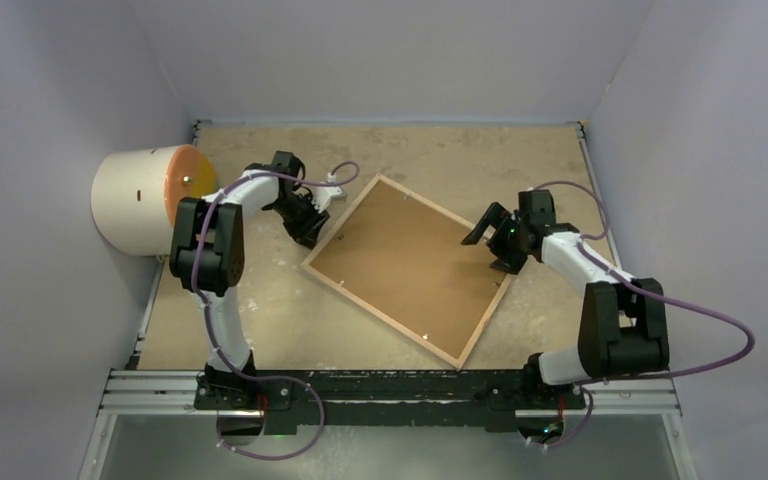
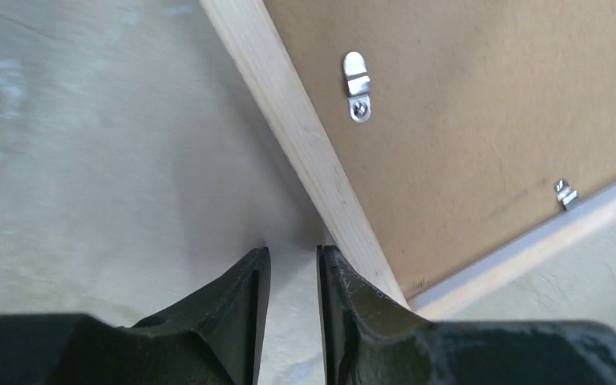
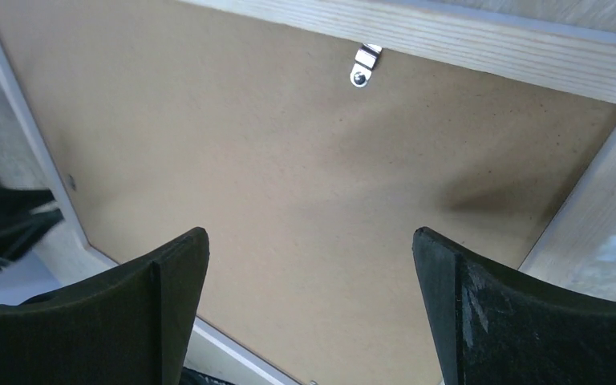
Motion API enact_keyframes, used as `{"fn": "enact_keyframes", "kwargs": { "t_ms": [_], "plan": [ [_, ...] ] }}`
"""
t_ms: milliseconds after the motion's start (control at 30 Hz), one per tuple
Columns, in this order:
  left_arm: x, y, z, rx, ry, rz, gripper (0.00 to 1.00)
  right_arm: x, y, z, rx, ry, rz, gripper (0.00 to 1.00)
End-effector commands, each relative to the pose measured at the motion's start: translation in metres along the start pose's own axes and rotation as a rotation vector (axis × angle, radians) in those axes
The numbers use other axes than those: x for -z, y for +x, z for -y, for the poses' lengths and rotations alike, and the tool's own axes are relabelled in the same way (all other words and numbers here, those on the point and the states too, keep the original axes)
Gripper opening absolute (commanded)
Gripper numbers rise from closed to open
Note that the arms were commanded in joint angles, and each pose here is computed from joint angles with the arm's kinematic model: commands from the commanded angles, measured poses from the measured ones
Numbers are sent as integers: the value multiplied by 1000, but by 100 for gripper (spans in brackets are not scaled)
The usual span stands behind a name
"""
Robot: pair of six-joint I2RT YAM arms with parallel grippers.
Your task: Put the photo into the frame
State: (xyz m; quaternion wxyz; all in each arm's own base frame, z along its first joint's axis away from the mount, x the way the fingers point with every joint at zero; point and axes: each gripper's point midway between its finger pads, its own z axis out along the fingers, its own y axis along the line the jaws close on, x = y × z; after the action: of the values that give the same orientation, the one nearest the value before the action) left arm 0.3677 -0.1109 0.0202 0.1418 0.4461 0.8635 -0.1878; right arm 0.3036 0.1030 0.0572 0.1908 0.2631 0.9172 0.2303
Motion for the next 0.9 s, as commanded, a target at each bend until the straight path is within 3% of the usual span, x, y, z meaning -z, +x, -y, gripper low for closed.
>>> {"fn": "enact_keyframes", "kwargs": {
  "t_ms": [0, 200, 367, 633, 867],
  "plan": [
    [-9, 35, 49, 10, 163, -87, 31, 31, -24, -8, 53, 5, 66, 99],
    [-2, 41, 86, -31, 298, -67, 28, 54, -22, -6, 65, -11, 80, 99],
    [12, 31, 116, -103, 431, -12, 29, 44, -15, -41, 97, -132, 70, 91],
    [31, -13, 68, 59, 414, 168, 30, -5, 40, -157, 238, -268, -74, 85],
    [14, -22, 71, 146, 509, 224, 34, -44, 100, -224, 262, -359, -194, 70]
  ]
}}
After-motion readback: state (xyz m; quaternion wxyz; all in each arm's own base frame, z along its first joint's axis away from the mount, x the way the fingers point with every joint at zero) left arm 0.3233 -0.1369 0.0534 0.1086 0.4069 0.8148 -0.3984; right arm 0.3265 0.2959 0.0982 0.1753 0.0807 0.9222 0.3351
